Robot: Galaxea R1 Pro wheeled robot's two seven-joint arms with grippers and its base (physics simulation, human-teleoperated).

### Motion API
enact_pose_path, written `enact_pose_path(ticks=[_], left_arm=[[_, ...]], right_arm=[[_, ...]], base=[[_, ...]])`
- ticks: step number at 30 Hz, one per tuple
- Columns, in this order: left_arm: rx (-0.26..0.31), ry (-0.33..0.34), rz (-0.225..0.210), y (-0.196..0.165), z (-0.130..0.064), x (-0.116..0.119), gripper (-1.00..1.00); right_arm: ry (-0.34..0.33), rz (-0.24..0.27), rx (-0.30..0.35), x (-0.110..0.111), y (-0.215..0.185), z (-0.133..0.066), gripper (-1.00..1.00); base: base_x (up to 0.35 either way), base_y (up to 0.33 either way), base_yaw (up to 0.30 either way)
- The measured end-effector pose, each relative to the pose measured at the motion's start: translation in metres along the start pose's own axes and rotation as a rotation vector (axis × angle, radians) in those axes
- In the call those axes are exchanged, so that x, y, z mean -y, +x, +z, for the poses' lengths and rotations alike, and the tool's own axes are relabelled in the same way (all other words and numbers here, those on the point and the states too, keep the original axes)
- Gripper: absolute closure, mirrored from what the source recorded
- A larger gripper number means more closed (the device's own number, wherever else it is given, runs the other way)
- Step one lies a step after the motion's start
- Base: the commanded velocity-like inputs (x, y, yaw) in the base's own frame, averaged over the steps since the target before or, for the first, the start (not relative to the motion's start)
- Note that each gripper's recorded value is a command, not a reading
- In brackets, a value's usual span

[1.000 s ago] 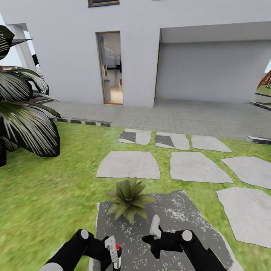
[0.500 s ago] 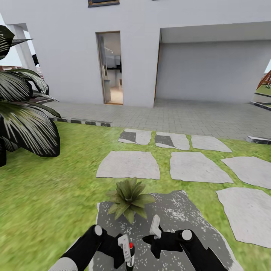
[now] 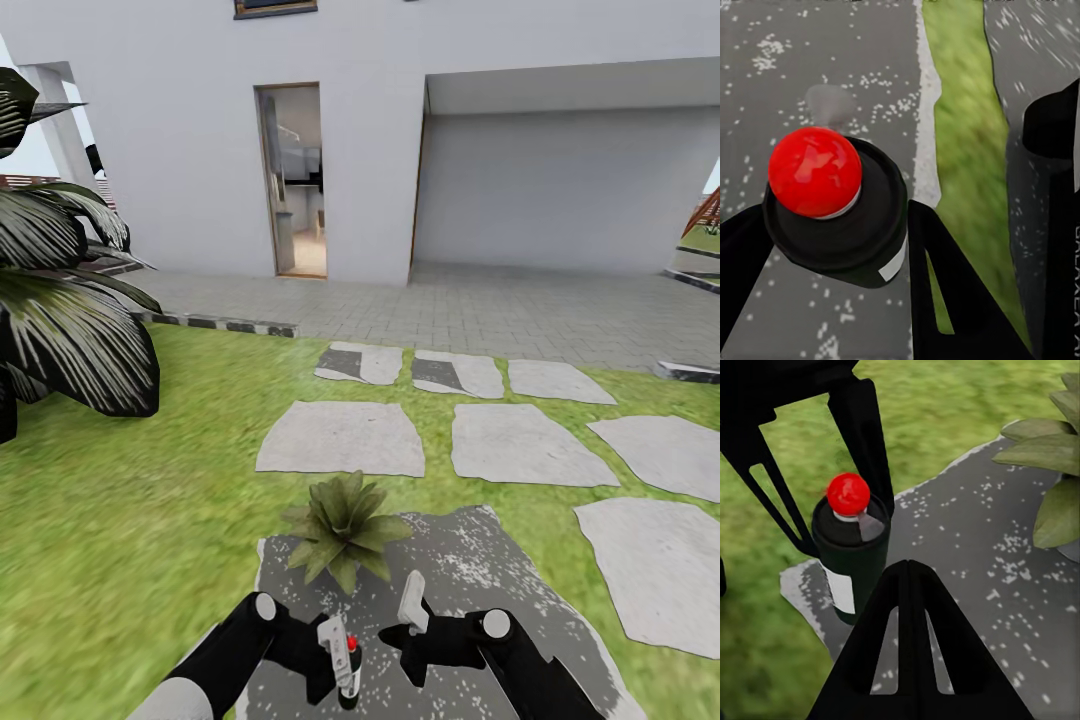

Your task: Pick up the pesticide atomizer in the garden and spray insectifuge to fully cover both potted plants in the garden.

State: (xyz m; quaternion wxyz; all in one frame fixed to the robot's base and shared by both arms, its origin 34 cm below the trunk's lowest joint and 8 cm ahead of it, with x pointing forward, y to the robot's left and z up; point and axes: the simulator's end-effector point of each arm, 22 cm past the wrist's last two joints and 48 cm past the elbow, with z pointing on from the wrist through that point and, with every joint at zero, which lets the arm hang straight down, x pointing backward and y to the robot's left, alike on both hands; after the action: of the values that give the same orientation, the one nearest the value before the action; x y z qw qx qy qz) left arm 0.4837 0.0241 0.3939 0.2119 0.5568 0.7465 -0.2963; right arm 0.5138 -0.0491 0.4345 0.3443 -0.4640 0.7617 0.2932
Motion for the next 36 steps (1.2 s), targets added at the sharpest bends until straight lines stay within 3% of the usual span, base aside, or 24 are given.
enact_pose_path(ticks=[10,36], left_arm=[[0.002,-0.036,0.002,-0.002,0.001,-0.007,1.0],[0.021,-0.028,0.003,-0.012,0.007,-0.002,1.0]], right_arm=[[0.0,0.0,0.001,0.0,0.0,0.0,1.0],[0.0,-0.001,0.004,0.0,-0.002,0.0,1.0]], base=[[0.0,0.0,0.0],[0.0,0.0,0.0]])
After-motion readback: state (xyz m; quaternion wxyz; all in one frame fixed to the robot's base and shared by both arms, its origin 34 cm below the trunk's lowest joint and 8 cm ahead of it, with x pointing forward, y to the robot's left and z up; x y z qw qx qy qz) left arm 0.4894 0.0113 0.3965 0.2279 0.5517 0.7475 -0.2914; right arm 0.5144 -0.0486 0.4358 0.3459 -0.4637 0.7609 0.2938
